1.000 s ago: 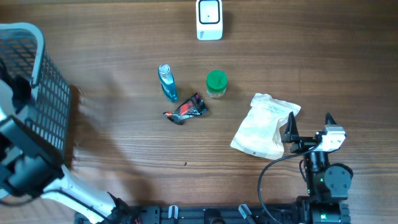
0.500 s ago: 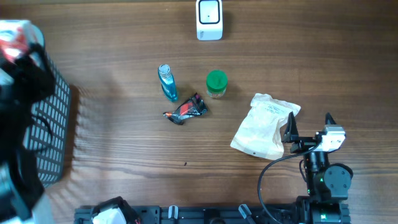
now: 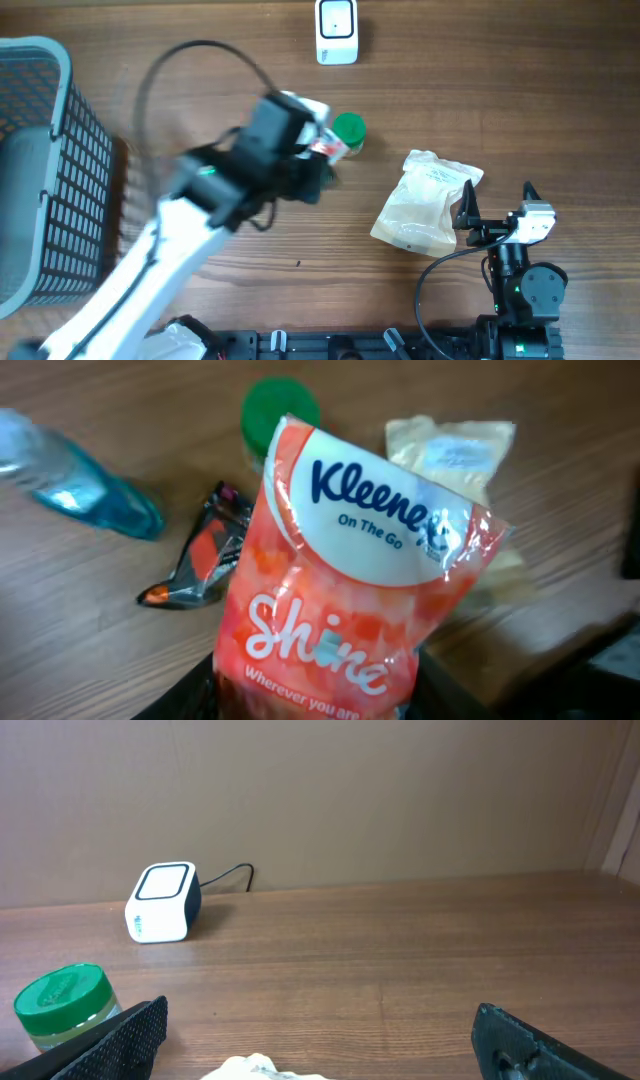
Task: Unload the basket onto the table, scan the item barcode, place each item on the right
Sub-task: 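Carry the Kleenex pack out and drop it beside the wrench pack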
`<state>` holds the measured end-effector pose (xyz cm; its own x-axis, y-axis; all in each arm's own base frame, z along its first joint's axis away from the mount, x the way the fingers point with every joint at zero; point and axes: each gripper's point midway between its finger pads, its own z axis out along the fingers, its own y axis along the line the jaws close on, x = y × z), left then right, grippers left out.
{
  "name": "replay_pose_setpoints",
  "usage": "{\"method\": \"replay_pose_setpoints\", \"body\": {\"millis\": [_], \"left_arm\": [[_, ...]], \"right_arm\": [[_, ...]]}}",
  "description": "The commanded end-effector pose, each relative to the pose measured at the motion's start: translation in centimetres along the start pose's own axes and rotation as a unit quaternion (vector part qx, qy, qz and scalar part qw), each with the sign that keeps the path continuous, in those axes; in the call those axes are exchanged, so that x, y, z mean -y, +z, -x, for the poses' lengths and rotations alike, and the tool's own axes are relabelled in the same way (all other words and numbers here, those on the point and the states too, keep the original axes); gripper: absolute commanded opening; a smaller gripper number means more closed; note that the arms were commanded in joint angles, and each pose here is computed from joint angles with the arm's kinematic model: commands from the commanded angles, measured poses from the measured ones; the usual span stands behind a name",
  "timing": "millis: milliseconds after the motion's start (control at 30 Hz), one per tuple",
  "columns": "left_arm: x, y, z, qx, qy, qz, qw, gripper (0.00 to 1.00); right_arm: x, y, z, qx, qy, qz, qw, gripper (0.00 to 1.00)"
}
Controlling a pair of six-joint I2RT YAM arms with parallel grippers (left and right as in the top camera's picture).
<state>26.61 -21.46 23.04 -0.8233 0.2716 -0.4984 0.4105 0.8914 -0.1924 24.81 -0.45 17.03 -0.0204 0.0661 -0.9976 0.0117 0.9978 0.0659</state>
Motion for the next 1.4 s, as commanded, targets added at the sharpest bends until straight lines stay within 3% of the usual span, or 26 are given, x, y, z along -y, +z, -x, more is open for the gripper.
{"method": "replay_pose_setpoints", "body": {"millis": [0, 100, 167, 233, 300, 500, 567, 600, 633, 767, 833, 967, 1000, 1067, 1133, 1267, 1300, 1367], "left_arm": [[-0.5, 4.6, -0.6, -0.018, -0.036, 0.102, 0.994, 0.44], [-0.4, 9.7, -1.7, -0.039, -0.135, 0.135, 0.981, 0.43], [-1.1, 11.9, -3.2, -0.045, -0.234, 0.162, 0.958, 0.43], [-2.1, 14.0, -5.5, -0.044, -0.333, 0.204, 0.920, 0.44], [-1.8, 15.7, -7.7, -0.049, -0.362, 0.214, 0.906, 0.57], [2.2, 17.5, -10.4, -0.025, -0.424, 0.179, 0.888, 0.56], [3.1, 17.7, -9.8, -0.019, -0.430, 0.160, 0.888, 0.75], [3.2, 17.4, -9.5, -0.017, -0.420, 0.154, 0.894, 1.00], [3.4, 17.0, -9.1, -0.014, -0.409, 0.148, 0.900, 1.00], [5.0, 11.7, -5.3, 0.026, -0.314, 0.074, 0.946, 1.00], [5.8, 6.3, -2.9, 0.069, -0.226, 0.025, 0.971, 1.00], [1.6, -6.0, 2.9, 0.203, -0.145, 0.012, 0.968, 1.00], [-0.8, -9.9, 4.7, 0.248, -0.129, 0.031, 0.960, 1.00], [-7.0, -18.4, 7.9, 0.347, -0.148, 0.095, 0.921, 1.00], [-13.8, -26.9, 9.6, 0.435, -0.164, 0.201, 0.862, 1.00], [-19.2, -40.1, 11.6, 0.592, -0.124, 0.307, 0.735, 1.00], [-19.4, -41.4, 11.6, 0.607, -0.112, 0.310, 0.723, 1.00], [-20.6, -40.9, 10.4, 0.584, -0.119, 0.320, 0.736, 1.00]], "right_arm": [[-0.2, 0.0, 0.1, 0.004, -0.005, 0.005, 1.000, 1.00], [-0.2, 0.0, 0.1, 0.004, -0.005, 0.005, 1.000, 1.00], [-0.2, 0.0, 0.1, 0.004, -0.005, 0.005, 1.000, 1.00], [-0.2, 0.0, 0.1, 0.004, -0.005, 0.005, 1.000, 1.00], [-0.2, 0.0, 0.1, 0.004, -0.005, 0.005, 1.000, 1.00], [-0.2, 0.0, 0.1, 0.004, -0.005, 0.005, 1.000, 1.00], [-0.2, 0.0, 0.1, 0.004, -0.005, 0.005, 1.000, 1.00], [-0.2, 0.0, 0.1, 0.004, -0.005, 0.005, 1.000, 1.00], [-0.2, 0.0, 0.1, 0.004, -0.005, 0.005, 1.000, 1.00], [-0.2, 0.0, 0.1, 0.004, -0.005, 0.005, 1.000, 1.00], [-0.2, 0.0, 0.1, 0.004, -0.005, 0.005, 1.000, 1.00], [-0.2, 0.0, 0.1, 0.004, -0.005, 0.005, 1.000, 1.00], [-0.2, 0.0, 0.1, 0.004, -0.005, 0.005, 1.000, 1.00], [0.3, 0.0, 0.3, 0.006, -0.006, -0.009, 1.000, 1.00], [0.3, 0.0, 0.3, 0.006, -0.006, -0.009, 1.000, 1.00], [0.2, 0.0, 0.3, 0.006, -0.006, -0.008, 1.000, 1.00], [0.2, 0.0, 0.3, 0.006, -0.003, -0.007, 1.000, 1.00], [-0.9, 0.0, 0.0, -0.001, 0.049, 0.025, 0.998, 1.00]]}}
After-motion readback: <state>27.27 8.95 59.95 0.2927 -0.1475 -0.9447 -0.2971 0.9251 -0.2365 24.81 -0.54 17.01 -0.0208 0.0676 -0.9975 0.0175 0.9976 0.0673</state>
